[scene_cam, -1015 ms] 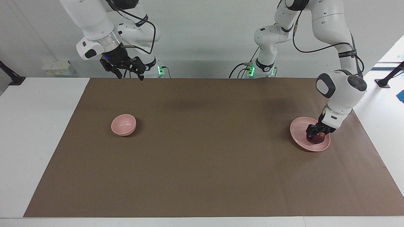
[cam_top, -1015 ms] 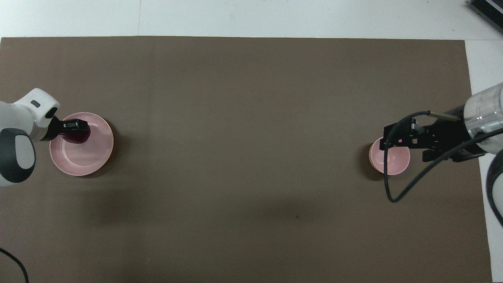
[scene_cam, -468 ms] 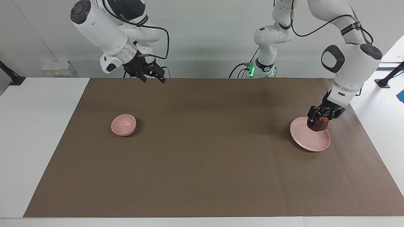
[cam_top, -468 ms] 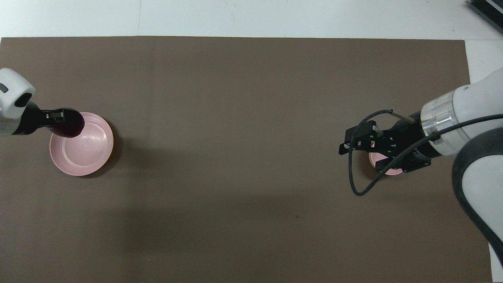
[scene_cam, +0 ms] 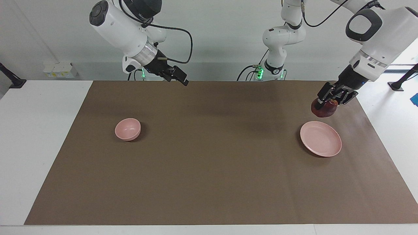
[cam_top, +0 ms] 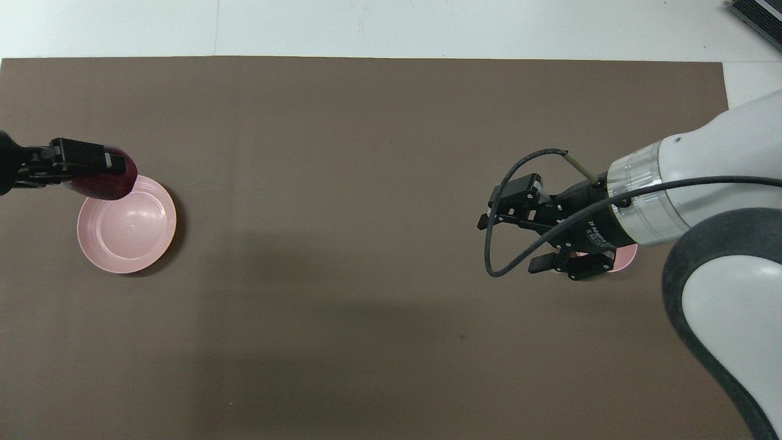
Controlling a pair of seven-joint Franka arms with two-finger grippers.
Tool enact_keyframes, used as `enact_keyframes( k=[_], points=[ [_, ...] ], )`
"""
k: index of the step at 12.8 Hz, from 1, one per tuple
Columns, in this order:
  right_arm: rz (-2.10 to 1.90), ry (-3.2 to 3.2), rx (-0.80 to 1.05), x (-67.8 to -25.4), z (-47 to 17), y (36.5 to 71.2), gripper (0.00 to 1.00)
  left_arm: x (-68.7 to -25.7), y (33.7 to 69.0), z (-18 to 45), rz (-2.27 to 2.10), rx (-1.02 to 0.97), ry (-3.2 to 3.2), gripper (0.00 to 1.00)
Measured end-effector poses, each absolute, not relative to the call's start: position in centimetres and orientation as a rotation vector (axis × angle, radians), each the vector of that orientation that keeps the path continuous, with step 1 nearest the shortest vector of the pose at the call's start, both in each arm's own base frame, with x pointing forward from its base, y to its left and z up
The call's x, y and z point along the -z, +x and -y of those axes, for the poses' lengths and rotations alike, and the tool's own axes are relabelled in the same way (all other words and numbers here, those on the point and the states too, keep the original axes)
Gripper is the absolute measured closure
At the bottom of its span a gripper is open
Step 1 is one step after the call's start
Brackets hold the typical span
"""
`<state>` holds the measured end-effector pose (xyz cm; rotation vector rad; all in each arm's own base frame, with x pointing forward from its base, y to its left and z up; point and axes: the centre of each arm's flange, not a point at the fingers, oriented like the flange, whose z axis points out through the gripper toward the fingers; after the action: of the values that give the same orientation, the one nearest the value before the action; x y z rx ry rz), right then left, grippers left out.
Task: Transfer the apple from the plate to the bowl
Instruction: 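Lift the apple with the left gripper while the right gripper reaches inward, then bring the apple toward the right gripper and close the right gripper on it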
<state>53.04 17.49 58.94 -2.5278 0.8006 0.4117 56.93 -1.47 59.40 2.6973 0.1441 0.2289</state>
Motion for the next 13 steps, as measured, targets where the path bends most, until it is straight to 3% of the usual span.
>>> enact_keyframes(
  k=[6, 13],
  points=[
    [-1.002, -2.311, -0.480, -59.2, -20.3, 53.9, 0.00, -62.3, 54.9, 8.4, -0.120, -0.158, 2.455, 0.32],
    [-1.236, -2.077, -0.572, -58.4, -26.3, 54.3, 0.00, -59.0, 53.5, 14.9, -0.166, -0.012, 2.178, 0.32]
  ],
)
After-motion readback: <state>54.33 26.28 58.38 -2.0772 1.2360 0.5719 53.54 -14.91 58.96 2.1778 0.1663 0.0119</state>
